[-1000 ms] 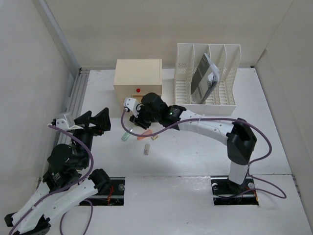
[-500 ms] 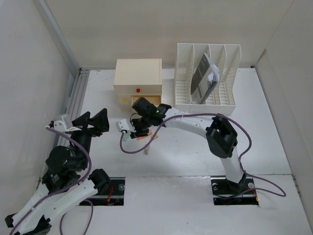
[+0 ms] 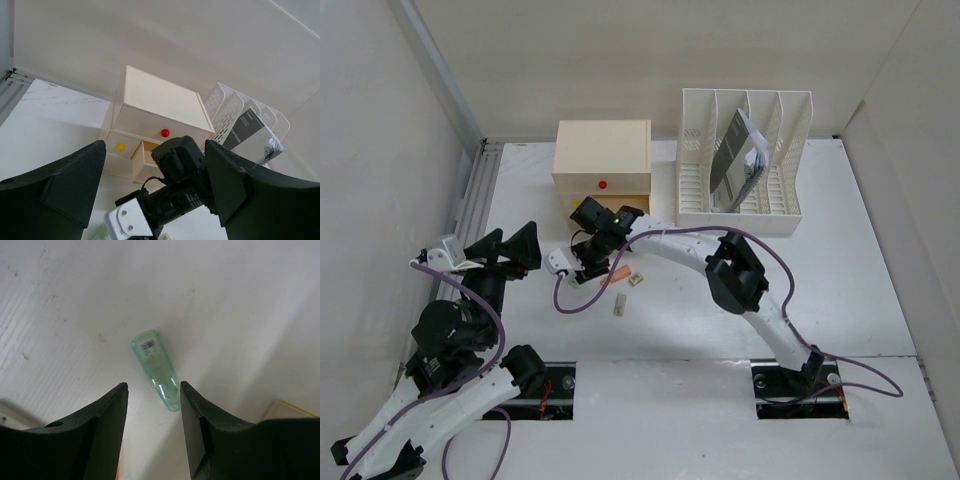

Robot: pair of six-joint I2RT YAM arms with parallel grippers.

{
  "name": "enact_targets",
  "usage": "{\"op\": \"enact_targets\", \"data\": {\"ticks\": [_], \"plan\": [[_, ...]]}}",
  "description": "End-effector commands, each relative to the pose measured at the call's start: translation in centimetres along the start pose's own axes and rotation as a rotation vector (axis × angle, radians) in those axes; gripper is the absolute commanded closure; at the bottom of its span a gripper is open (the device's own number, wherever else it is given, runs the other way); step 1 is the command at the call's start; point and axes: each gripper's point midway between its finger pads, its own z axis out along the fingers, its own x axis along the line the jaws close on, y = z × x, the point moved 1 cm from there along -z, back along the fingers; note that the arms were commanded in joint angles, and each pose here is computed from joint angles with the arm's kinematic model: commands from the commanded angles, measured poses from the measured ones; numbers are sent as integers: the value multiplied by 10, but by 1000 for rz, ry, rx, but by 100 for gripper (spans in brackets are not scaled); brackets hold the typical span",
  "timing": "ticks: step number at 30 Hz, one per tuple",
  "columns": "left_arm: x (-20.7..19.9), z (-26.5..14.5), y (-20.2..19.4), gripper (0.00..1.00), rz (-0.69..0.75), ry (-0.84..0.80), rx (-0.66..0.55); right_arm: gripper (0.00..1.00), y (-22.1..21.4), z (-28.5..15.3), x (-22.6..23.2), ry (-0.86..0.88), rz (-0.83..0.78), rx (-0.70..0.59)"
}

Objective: Organize the desk

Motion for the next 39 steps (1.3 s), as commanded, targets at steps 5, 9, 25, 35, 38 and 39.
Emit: {"op": "enact_targets", "data": {"ticks": [5, 9, 25, 35, 38, 39], "plan": [[-1, 0, 7, 22, -18, -5, -31, 47, 7, 1, 2, 72, -66, -29], [-1, 0, 7, 22, -18, -5, -31, 46, 1, 8, 6, 89, -55, -21], [-6, 0, 8, 22, -24, -33, -31, 42, -8, 28, -7, 71, -21, -6], [-7, -1, 10, 22, -30, -44, -35, 38, -19, 33, 4, 105, 10, 55], [-7, -1, 10, 22, -30, -44, -35, 38, -27, 33, 20, 164, 36, 81], [-7, -1, 10, 22, -30, -44, -35, 38, -25, 34, 26, 186, 28, 86]]}}
